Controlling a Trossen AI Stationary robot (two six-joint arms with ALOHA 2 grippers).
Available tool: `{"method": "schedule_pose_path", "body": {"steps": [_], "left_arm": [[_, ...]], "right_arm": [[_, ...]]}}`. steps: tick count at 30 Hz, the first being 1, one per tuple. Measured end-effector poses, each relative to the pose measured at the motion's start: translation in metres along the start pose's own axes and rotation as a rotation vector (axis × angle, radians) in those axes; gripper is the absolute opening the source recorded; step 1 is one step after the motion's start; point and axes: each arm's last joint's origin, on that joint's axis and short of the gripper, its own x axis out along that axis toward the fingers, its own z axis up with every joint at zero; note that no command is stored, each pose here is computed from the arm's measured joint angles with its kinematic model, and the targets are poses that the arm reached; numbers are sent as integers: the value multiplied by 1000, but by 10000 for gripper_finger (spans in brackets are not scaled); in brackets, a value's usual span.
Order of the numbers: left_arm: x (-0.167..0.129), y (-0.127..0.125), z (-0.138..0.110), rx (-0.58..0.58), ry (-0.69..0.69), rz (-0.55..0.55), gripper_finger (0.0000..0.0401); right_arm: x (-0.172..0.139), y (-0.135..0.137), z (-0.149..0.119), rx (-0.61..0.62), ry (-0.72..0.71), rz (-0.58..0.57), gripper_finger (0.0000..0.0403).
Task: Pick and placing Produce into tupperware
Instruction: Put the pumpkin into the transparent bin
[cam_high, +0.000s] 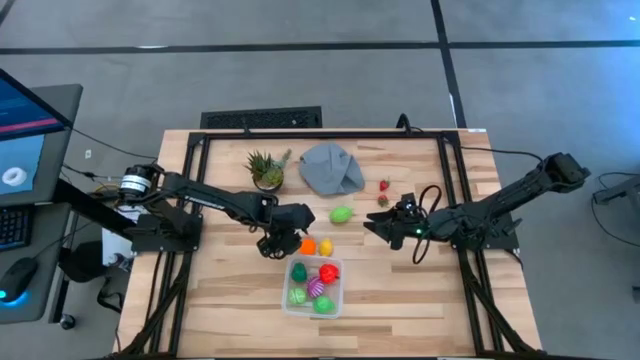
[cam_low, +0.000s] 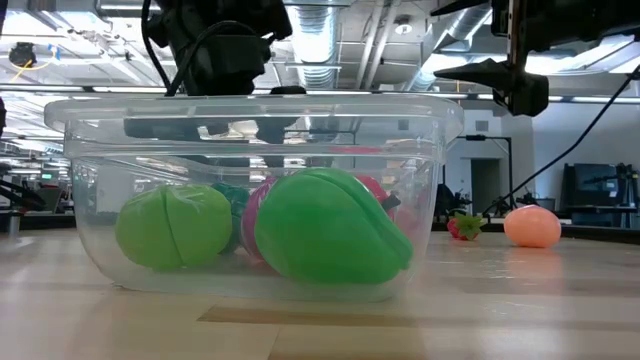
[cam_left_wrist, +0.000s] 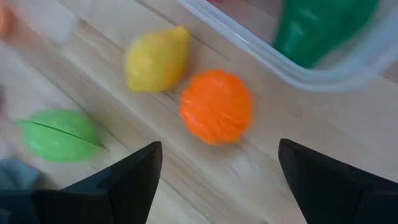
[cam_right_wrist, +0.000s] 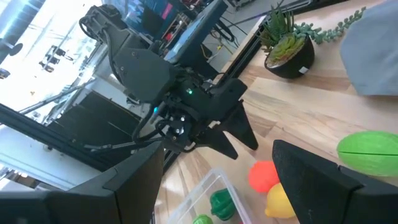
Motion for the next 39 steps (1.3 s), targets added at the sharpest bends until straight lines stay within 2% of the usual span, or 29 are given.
{"method": "schedule_pose_path", "body": {"steps": [5,18,39], "left_arm": [[12,0,3,0,34,-54,313],[25,14,15,33,41,-85,313],[50,27,24,-2,87,-194,313]], "right_arm": [[0,0,0,-6,1,-1,322],[-3,2,-5,-14,32,6,322],[-5,2,-11,-31,66,-4,322]]}}
